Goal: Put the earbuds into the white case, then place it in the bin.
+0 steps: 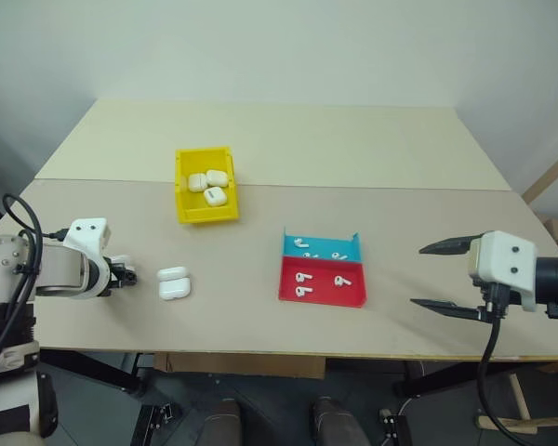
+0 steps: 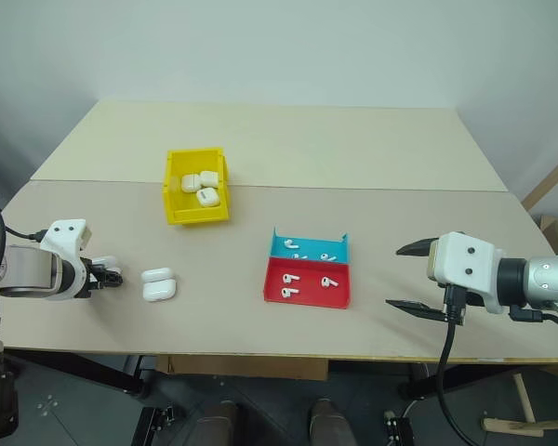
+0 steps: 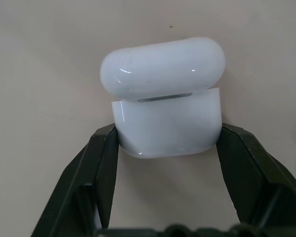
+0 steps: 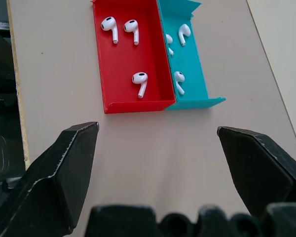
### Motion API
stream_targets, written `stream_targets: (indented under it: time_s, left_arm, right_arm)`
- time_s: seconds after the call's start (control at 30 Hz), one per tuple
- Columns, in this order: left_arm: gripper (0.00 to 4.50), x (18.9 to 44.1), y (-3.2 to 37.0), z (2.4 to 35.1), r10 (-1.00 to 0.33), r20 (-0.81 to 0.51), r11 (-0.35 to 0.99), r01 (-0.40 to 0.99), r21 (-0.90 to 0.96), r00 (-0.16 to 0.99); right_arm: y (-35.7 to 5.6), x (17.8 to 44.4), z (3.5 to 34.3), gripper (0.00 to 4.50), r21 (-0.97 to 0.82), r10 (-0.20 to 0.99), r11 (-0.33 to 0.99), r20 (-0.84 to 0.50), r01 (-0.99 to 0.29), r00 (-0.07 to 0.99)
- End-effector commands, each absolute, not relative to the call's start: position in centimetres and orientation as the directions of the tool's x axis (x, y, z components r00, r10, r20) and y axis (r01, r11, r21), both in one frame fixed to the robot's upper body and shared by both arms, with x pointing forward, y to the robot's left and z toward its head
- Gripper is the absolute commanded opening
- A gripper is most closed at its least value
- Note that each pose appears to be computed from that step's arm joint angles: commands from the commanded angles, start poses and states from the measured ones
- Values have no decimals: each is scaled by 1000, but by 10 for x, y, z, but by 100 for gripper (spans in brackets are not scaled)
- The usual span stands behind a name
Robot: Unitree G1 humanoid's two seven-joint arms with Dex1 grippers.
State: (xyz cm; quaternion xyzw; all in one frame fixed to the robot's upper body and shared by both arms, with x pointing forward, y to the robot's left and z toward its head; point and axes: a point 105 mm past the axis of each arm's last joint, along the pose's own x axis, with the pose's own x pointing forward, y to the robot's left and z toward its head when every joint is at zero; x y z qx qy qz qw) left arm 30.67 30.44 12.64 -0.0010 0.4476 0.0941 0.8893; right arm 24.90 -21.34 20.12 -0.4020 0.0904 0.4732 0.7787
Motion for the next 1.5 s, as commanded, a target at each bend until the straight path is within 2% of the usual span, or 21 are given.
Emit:
stream_targets:
  time_s: [0.03, 0.13, 0.23, 0.33, 0.4, 0.47, 0.57, 0.67, 0.73, 0.83, 0.9, 1.03, 1.23, 1.5]
  left_arm:
    - [272, 308, 310, 142, 239, -745, 970, -181, 161, 623]
    - [272, 312, 303, 164, 226, -665, 974, -152, 169, 712]
    - [272, 318, 290, 193, 188, -488, 977, -110, 183, 852]
    - [272, 312, 264, 218, 31, -251, 966, 35, 256, 967]
    - [272, 305, 248, 227, -103, -186, 951, 152, 269, 977]
    - [272, 301, 234, 239, -236, -62, 918, 243, 314, 970]
    - [272, 291, 209, 252, -453, 91, 847, 395, 356, 887]
    - [272, 283, 182, 247, -638, 120, 741, 564, 364, 761]
    - [272, 278, 168, 241, -725, 108, 666, 653, 360, 680]
    - [272, 274, 149, 236, -808, 190, 582, 703, 409, 558]
    - [272, 275, 143, 234, -819, 279, 573, 708, 412, 501]
    - [272, 280, 135, 225, -826, 367, 552, 743, 378, 427]
    - [272, 263, 127, 194, -903, 351, 392, 812, 432, 249]
    - [272, 247, 128, 172, -898, 405, 361, 814, 455, 172]
  right_arm:
    - [-211, 249, 210, 450, -587, 666, 212, -498, -781, 555]
    - [-212, 251, 212, 450, -596, 666, 216, -489, -773, 564]
    - [-213, 252, 214, 450, -607, 665, 221, -479, -763, 573]
    - [-212, 254, 218, 450, -630, 670, 224, -454, -743, 587]
    - [-212, 256, 223, 450, -652, 677, 225, -429, -724, 598]
    - [-211, 257, 228, 450, -669, 682, 228, -409, -707, 607]
    - [-208, 258, 234, 450, -693, 687, 215, -394, -688, 611]
    - [-201, 258, 240, 450, -708, 692, 190, -395, -680, 604]
    - [-195, 259, 244, 450, -720, 703, 179, -383, -670, 599]
    - [-179, 258, 250, 450, -741, 727, 141, -373, -657, 577]
    - [-170, 258, 251, 450, -750, 738, 115, -375, -652, 561]
    - [-154, 261, 252, 450, -754, 756, 85, -377, -651, 535]
    - [-138, 258, 235, 450, -632, 707, -6, -551, -775, 444]
    - [-111, 257, 224, 450, -498, 626, -73, -697, -864, 349]
